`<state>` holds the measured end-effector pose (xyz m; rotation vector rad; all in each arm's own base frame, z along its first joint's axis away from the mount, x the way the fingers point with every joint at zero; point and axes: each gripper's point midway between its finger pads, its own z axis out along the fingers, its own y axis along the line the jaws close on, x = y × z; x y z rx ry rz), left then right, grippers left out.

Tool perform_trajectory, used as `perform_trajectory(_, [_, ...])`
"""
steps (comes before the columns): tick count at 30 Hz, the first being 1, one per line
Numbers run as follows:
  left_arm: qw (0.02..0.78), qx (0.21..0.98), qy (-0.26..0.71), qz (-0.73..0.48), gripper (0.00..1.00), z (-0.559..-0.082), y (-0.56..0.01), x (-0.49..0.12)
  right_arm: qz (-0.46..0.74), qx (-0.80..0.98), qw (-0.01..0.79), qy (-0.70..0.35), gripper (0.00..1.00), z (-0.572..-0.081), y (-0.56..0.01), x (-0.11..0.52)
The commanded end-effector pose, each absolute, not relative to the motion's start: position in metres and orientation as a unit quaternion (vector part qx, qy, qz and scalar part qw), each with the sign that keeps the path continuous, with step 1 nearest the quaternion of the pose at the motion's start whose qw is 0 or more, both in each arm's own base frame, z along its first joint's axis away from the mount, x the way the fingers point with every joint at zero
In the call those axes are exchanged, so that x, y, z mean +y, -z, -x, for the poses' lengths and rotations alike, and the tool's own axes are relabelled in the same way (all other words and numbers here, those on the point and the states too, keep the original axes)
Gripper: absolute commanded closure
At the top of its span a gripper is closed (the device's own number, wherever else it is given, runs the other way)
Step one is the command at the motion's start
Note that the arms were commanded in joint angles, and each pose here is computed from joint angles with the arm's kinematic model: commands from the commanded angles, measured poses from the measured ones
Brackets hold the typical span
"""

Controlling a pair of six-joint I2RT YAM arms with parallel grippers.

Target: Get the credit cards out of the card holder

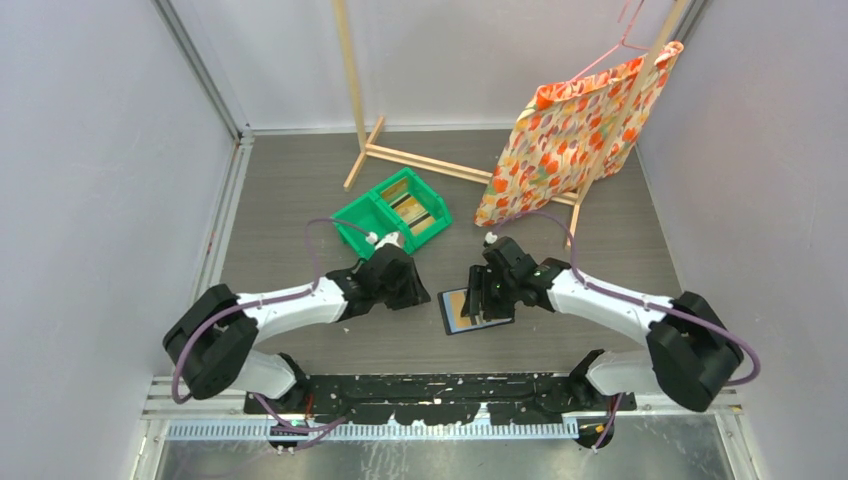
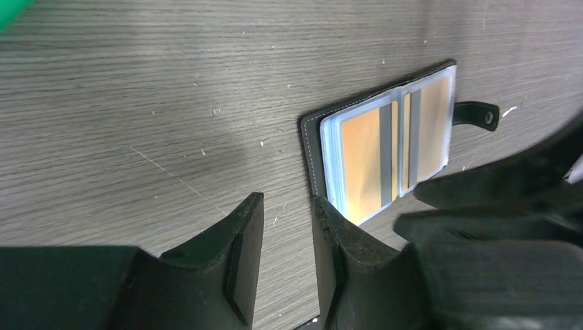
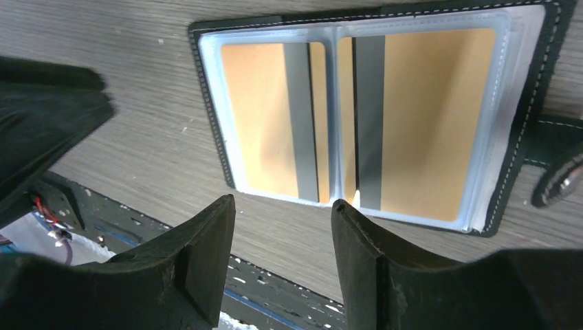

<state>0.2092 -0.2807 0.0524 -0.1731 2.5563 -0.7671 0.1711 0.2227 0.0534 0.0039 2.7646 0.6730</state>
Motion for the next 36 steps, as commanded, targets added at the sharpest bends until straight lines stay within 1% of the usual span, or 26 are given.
perform_trajectory(1, [0.256,0.926,0.269,0.074,0.66,-0.212,-0.060,-0.265,-0.004,0.957,0.140,-0.254,0.42,-0.180,-0.055,0.239])
perform_trajectory(5, [0.249,0.926,0.282,0.042,0.66,-0.210,-0.066,-0.274,-0.017,0.957,0.141,-0.253,0.42,-0.180,-0.053,0.238])
perform_trajectory(7, [0.237,0.917,0.321,0.018,0.66,-0.208,-0.075,-0.292,-0.030,0.955,0.142,-0.258,0.42,-0.179,-0.052,0.238])
perform_trajectory(10, [0.204,0.904,0.377,0.003,0.65,-0.201,-0.080,-0.318,-0.050,0.939,0.129,-0.314,0.41,-0.178,-0.056,0.247])
perform_trajectory(12, [0.186,0.905,0.381,0.015,0.63,-0.198,-0.072,-0.321,-0.063,0.936,0.119,-0.325,0.41,-0.178,-0.054,0.248])
perform_trajectory(15, [0.185,0.911,0.367,0.038,0.61,-0.196,-0.059,-0.312,-0.069,0.938,0.123,-0.318,0.41,-0.180,-0.051,0.243])
perform_trajectory(22, [0.182,0.922,0.333,0.074,0.60,-0.193,-0.039,-0.294,-0.043,0.944,0.172,-0.279,0.41,-0.182,-0.066,0.224])
perform_trajectory(26, [0.177,0.919,0.340,0.093,0.59,-0.195,-0.030,-0.294,-0.020,0.957,0.219,-0.188,0.41,-0.193,-0.066,0.200])
perform_trajectory(29, [0.166,0.914,0.357,0.093,0.59,-0.196,-0.031,-0.304,-0.031,0.964,0.246,-0.100,0.41,-0.208,-0.062,0.170])
perform_trajectory(33, [0.153,0.912,0.368,0.099,0.58,-0.194,-0.025,-0.316,-0.084,0.962,0.238,-0.105,0.41,-0.227,-0.055,0.151])
perform_trajectory(36, [0.163,0.914,0.357,0.106,0.52,-0.196,-0.017,-0.316,-0.099,0.961,0.239,-0.097,0.41,-0.237,-0.053,0.141])
